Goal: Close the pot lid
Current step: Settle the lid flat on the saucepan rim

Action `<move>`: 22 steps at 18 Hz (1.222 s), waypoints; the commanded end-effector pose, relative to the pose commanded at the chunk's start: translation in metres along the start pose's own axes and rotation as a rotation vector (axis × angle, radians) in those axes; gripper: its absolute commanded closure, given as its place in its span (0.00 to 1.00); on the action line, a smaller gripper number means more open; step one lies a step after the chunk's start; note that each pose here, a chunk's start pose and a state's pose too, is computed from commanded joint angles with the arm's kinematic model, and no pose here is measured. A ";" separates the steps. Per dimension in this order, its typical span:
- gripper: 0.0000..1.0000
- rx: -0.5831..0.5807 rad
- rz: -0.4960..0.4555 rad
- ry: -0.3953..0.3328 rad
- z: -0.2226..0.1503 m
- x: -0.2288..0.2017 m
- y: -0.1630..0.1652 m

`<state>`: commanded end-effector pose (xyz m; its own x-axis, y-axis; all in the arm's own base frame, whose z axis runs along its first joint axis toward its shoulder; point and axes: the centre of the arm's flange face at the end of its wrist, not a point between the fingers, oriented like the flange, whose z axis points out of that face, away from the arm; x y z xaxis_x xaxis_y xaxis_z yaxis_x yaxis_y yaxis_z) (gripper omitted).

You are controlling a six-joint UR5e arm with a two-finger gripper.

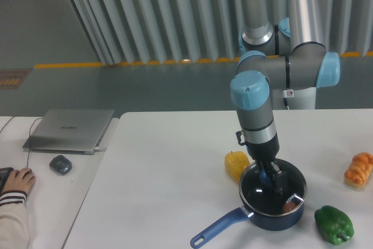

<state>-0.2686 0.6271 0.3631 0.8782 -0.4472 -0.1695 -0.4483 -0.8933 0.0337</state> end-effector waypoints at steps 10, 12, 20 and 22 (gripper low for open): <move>0.53 -0.037 0.028 -0.005 0.009 0.001 0.003; 0.53 -0.041 0.032 -0.001 0.011 0.004 0.003; 0.53 -0.045 0.039 0.007 0.012 0.011 0.004; 0.53 -0.045 0.042 0.007 0.013 0.011 0.004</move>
<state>-0.2631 0.6196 0.3488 0.8601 -0.4846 -0.1597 -0.4771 -0.8747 0.0850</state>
